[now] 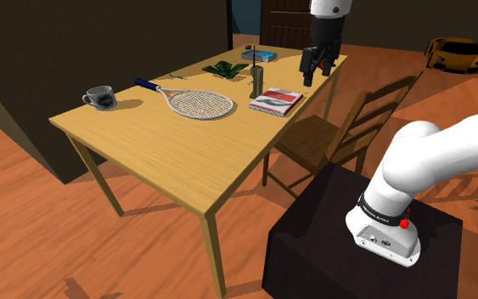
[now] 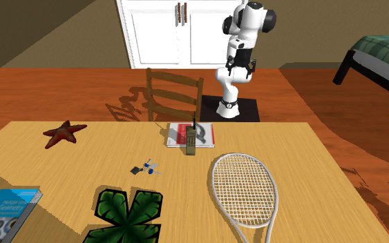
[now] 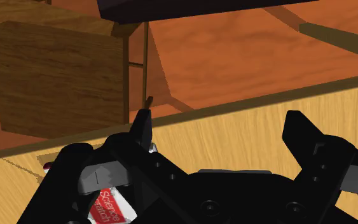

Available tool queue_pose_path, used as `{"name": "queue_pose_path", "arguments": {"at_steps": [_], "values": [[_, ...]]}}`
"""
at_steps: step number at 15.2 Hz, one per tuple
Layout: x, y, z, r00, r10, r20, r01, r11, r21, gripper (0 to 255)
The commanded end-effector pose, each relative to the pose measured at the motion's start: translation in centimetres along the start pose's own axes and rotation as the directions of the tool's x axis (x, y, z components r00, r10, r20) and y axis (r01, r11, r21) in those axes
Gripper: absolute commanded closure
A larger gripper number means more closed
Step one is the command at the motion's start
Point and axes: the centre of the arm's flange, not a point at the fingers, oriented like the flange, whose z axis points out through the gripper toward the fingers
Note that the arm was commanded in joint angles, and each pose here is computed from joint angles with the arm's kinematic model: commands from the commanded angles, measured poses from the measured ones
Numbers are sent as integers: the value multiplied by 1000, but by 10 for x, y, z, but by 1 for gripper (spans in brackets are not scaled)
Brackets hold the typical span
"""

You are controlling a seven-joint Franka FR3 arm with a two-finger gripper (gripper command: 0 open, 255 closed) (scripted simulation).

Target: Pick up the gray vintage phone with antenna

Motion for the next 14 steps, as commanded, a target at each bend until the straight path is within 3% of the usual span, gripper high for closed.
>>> {"name": "queue_pose_path", "arguments": {"at_steps": [1,14], "values": [[0,0,0,1000,0,0,0,1000,0,0],[149,73,31,999,-40,-35,41,999,25,0]]}}
